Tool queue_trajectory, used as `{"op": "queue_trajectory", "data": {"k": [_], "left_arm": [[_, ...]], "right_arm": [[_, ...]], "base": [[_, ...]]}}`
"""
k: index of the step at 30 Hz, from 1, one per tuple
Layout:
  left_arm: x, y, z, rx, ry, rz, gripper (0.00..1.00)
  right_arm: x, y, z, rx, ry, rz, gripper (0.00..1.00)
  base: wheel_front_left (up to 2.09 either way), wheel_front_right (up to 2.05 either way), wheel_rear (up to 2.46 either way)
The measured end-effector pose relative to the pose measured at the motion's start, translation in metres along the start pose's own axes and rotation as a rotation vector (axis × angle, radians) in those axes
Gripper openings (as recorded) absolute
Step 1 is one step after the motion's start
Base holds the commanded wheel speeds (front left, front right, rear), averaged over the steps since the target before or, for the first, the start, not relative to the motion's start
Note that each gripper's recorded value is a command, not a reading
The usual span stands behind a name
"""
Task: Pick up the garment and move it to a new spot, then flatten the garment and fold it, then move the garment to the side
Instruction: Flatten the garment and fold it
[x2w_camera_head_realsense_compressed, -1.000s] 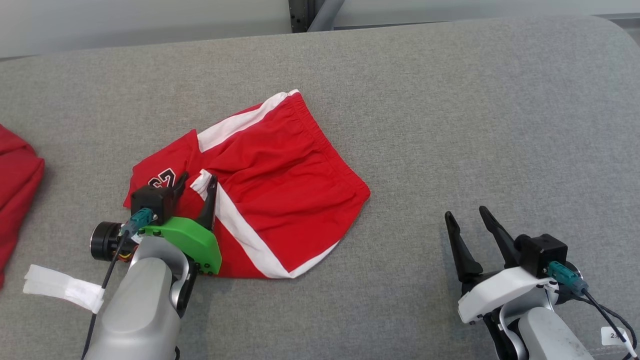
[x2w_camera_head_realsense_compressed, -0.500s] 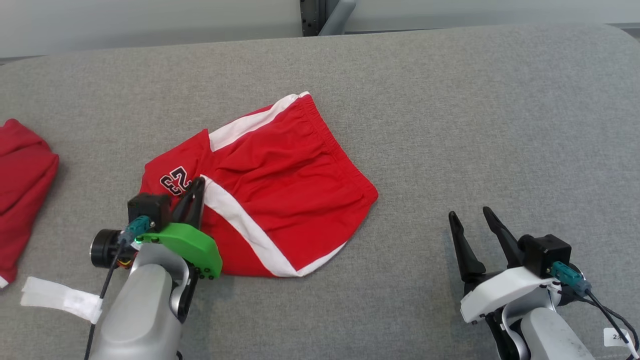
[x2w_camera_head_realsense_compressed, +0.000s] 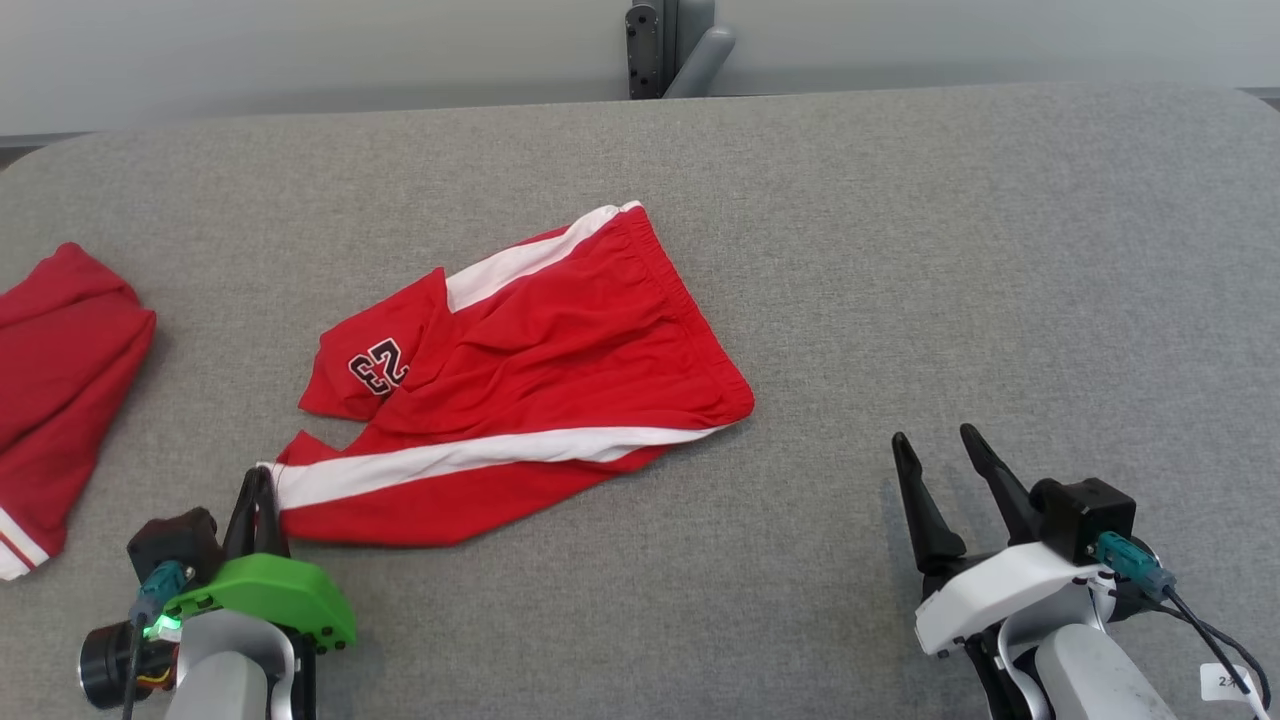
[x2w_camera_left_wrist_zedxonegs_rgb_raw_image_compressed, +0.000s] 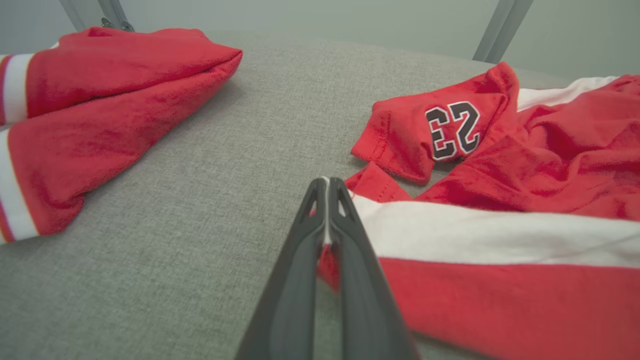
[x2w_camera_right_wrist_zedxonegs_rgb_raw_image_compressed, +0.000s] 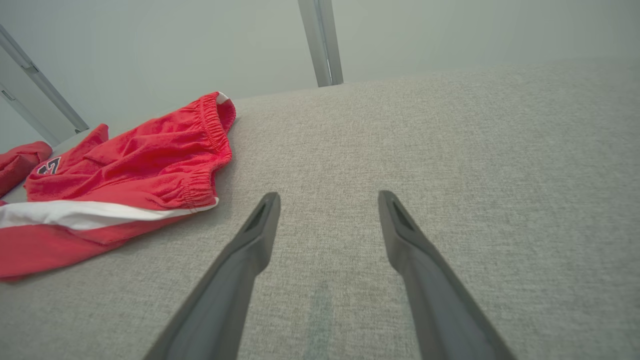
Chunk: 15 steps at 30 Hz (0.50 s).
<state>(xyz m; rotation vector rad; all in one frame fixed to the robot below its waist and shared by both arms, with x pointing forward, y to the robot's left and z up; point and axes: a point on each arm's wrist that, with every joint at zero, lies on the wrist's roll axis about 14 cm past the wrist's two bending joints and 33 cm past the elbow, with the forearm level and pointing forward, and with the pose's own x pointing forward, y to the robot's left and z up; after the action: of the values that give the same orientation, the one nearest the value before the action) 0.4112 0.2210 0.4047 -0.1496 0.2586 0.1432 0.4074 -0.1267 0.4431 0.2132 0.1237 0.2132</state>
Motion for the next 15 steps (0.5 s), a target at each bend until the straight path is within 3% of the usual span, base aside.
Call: {"op": "queue_trajectory", "data": {"k": [7, 8, 9, 10, 15], "left_arm": [[-0.013, 0.019, -0.028, -0.026, 0.078, 0.071, 0.00], [-0.014, 0.019, -0.029, -0.025, 0.080, 0.072, 0.10], [-0.014, 0.018, -0.030, -0.025, 0.083, 0.070, 0.47], [-0.014, 0.017, -0.030, -0.027, 0.084, 0.068, 1.00], [-0.015, 0.018, -0.020, -0.033, 0.045, 0.085, 1.00]], "right_arm": [[-0.004, -0.004, 0.002, -0.011, -0.002, -0.008, 1.00], [-0.005, -0.005, 0.002, -0.011, -0.001, -0.010, 1.00], [-0.006, -0.005, 0.001, -0.011, -0.001, -0.011, 1.00], [-0.007, -0.005, 0.002, -0.012, -0.002, -0.010, 1.00], [-0.005, 0.004, 0.006, -0.012, -0.013, 0.017, 1.00]], "base": [[0.00, 0.00, 0.00], [0.00, 0.00, 0.00], [0.00, 0.00, 0.00], [0.00, 0.00, 0.00], [0.00, 0.00, 0.00]]}}
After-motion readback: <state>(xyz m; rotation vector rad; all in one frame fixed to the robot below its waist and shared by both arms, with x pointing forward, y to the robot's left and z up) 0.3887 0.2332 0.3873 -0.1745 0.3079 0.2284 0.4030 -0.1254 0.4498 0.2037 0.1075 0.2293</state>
